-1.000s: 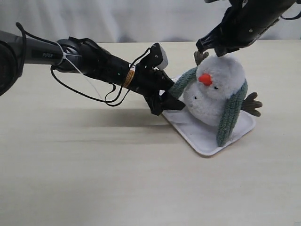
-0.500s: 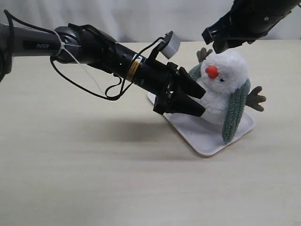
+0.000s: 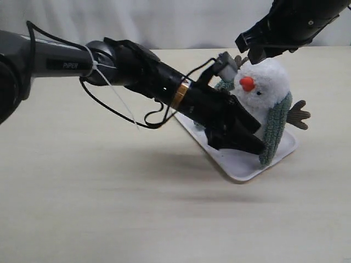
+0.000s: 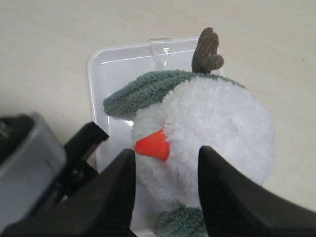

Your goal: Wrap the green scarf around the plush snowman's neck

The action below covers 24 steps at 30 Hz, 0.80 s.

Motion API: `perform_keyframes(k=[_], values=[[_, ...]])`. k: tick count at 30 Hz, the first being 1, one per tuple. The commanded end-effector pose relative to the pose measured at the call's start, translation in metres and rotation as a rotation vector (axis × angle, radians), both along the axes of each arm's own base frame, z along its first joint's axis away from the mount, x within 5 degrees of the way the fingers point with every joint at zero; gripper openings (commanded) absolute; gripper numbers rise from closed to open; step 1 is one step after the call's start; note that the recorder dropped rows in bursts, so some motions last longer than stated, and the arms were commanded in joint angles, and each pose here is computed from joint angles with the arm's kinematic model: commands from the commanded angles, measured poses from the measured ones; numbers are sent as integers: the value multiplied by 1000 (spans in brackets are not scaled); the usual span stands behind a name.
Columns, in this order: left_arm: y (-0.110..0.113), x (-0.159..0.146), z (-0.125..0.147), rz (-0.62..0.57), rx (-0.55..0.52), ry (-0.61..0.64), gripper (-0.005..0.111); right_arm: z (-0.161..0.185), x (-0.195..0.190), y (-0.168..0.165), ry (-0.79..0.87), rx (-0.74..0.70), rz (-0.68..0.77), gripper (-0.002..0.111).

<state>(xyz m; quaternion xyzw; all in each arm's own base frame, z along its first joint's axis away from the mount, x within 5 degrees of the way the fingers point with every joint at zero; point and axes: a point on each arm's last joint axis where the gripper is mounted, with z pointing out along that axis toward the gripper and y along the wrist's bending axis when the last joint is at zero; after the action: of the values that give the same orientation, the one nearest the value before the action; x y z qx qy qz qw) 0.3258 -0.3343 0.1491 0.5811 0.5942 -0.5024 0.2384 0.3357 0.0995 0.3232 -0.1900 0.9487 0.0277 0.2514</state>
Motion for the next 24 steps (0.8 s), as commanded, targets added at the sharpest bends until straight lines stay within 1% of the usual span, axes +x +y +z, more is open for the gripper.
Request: perform_keyframes(k=[1, 3, 5, 8, 10, 12, 14, 16, 17, 19, 24], values=[[-21, -11, -18, 144, 113, -78, 62, 0, -2, -2, 16, -4, 3, 40], [-27, -14, -29, 226, 179, -132, 62, 0, -2, -2, 16, -4, 3, 40], [-35, -21, -36, 263, 219, -174, 62, 0, -2, -2, 16, -4, 3, 40], [-51, -36, -38, 283, 245, -234, 62, 0, -2, -2, 20, -5, 3, 40], [-62, -44, -40, 335, 275, -304, 62, 0, -3, -2, 23, -6, 3, 40], [-71, -50, -43, 422, 314, -393, 62, 0, -3, -2, 23, -6, 3, 40], [-79, -58, -44, 474, 336, -456, 62, -1, -3, -2, 28, -5, 0, 40], [-83, -63, -44, 501, 349, -495, 61, -1, -3, -2, 27, -5, 0, 39], [-85, -66, -44, 504, 350, -504, 59, -1, -3, -2, 27, -5, 0, 39], [-87, -67, -44, 514, 353, -518, 51, -1, -3, -2, 27, -5, 0, 39], [-81, -57, -43, 632, 390, -597, 18, -1, -3, -2, 27, -5, 0, 39]])
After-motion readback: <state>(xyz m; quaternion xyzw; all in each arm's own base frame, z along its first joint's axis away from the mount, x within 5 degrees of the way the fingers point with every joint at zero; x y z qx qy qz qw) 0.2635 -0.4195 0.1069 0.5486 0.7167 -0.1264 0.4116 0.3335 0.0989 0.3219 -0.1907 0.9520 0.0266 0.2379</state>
